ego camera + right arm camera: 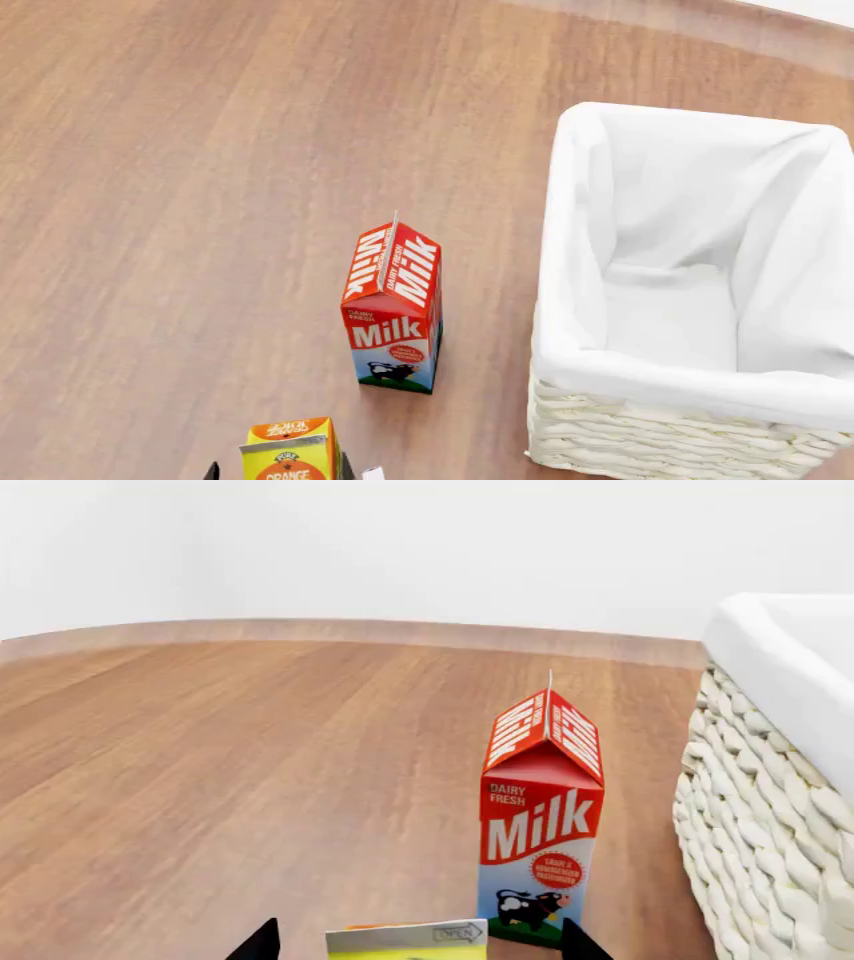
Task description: Pick up the orange juice, and put it in the basket.
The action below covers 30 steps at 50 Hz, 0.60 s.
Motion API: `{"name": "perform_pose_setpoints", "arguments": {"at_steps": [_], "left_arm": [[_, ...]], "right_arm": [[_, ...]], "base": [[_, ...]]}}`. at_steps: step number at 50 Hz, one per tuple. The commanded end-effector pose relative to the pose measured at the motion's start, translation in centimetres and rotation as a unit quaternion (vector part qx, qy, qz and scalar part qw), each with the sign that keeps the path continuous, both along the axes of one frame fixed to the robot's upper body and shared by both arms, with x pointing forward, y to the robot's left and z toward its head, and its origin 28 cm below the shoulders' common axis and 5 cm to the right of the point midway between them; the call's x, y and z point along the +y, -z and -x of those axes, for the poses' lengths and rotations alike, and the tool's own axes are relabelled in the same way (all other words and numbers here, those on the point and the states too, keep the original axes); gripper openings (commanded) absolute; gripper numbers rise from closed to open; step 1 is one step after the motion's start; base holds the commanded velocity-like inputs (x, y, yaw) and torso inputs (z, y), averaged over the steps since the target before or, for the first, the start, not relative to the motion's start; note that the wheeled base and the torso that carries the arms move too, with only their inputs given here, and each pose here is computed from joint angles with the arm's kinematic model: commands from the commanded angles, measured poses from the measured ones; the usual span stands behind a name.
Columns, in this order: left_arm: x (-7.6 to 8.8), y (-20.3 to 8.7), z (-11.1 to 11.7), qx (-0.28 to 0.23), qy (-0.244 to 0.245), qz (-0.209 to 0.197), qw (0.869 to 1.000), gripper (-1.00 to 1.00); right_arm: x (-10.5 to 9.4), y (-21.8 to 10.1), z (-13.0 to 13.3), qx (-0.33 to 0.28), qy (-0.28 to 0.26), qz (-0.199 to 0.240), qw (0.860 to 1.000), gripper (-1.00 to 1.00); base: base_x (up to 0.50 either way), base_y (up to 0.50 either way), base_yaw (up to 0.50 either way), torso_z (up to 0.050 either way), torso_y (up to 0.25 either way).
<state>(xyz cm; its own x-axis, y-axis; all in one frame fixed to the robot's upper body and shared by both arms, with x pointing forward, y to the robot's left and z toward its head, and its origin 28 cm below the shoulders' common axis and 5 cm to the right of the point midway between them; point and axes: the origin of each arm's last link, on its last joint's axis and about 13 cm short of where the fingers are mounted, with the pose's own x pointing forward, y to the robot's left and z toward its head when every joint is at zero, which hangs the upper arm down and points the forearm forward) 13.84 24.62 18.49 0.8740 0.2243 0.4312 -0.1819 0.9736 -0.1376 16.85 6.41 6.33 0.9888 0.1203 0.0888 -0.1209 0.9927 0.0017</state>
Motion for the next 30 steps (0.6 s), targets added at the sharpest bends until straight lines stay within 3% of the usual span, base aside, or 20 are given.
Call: {"name": "perform_pose_setpoints", "arguments": {"at_steps": [1, 17, 30], "left_arm": [[0.4, 0.1, -0.4, 0.0, 0.001, -0.001, 1.0, 1.0], [0.5, 0.1, -0.4, -0.002, 0.0, 0.001, 1.0, 1.0], [0.5, 0.0, -0.3, -0.002, -0.001, 0.001, 1.0, 1.0]], "right_arm": [[0.4, 0.0, -1.0, -0.003, 0.013, -0.006, 1.0, 1.0], [0.8, 0.8, -2.6, 0.019, 0.039, -0.011, 0.999, 1.0], [0.8, 1.3, -2.8, 0.033, 0.019, -0.011, 0.999, 1.0]], "base": [[0.0, 0.0, 0.0, 0.0, 0.0], [0.0, 0.0, 0.0, 0.0, 0.0], [0.0, 0.0, 0.0, 0.0, 0.0]]}}
